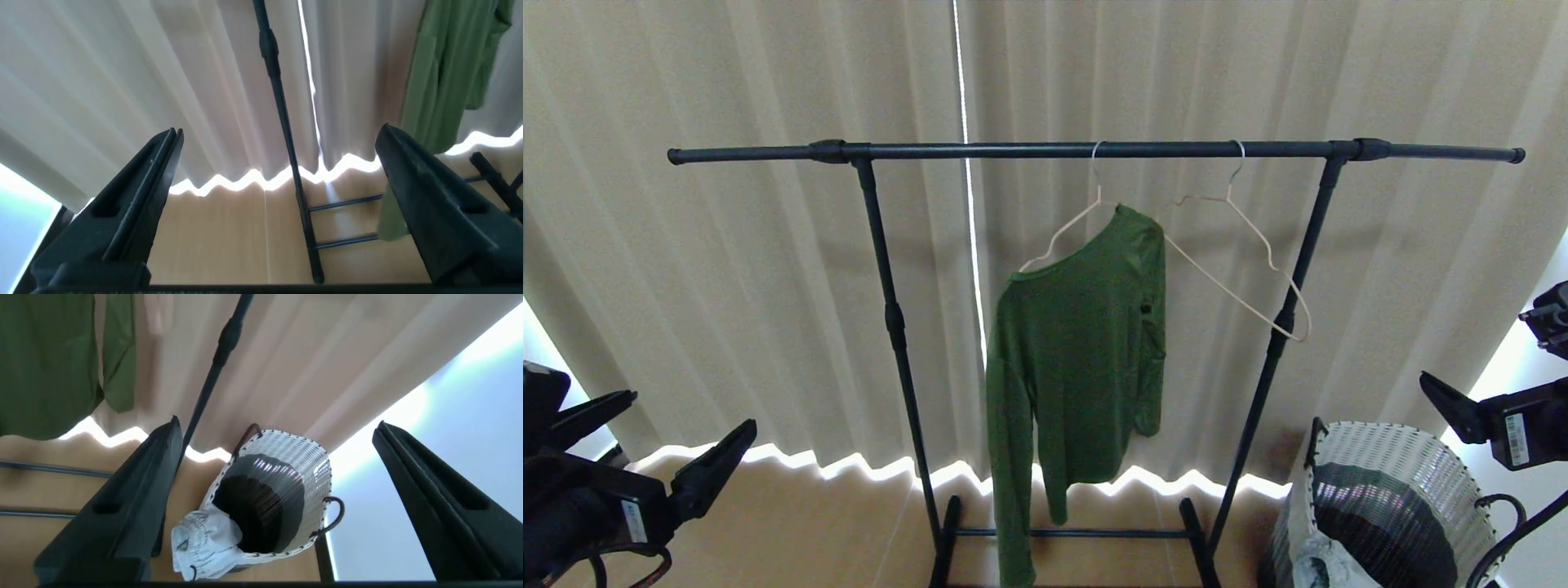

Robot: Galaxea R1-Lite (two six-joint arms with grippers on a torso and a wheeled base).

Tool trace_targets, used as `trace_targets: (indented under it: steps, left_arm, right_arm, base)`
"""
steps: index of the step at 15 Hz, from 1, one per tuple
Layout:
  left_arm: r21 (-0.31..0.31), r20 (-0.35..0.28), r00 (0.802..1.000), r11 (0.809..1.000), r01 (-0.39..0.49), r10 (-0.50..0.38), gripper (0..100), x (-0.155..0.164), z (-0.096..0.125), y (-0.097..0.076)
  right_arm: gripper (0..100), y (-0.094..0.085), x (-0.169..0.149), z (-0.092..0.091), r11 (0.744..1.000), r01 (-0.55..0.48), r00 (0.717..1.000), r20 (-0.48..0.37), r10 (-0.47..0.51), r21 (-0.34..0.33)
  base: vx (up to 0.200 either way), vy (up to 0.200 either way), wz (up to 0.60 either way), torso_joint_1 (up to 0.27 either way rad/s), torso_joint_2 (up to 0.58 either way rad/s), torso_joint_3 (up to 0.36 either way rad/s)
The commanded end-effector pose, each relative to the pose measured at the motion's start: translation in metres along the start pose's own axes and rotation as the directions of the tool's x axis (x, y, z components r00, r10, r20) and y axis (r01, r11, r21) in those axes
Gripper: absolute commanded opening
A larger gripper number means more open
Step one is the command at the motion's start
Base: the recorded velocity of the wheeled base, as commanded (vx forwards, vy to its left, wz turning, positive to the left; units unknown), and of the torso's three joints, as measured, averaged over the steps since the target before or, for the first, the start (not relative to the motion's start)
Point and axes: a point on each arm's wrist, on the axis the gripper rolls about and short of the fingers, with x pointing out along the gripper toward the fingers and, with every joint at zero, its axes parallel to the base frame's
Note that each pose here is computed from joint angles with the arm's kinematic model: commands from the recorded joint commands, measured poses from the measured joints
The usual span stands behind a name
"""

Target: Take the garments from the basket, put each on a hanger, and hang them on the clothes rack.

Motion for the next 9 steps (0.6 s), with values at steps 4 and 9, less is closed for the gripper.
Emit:
trace_targets:
  steps: [4, 9]
  left_arm:
    - [-0.006, 0.013, 1.0, 1.0, -0.002, 0.002, 100, -0.002, 0.001, 0.001]
    - [-0.078, 0.01, 1.0, 0.997, 0.004, -0.003, 100, -0.006, -0.003, 0.0]
  right_arm:
    - [100, -0.001, -0.008, -0.01, 1.0, -0.003, 1.0, -0.006, 0.003, -0.005]
    - [100, -0.005, -0.02, -0.018, 1.0, -0.003, 1.0, 0.017, 0.003, 0.005]
  base:
    - [0.0, 0.0, 0.0, 0.0, 0.0, 0.0]
    - [0.0, 0.0, 0.0, -0.127, 0.32, 0.199]
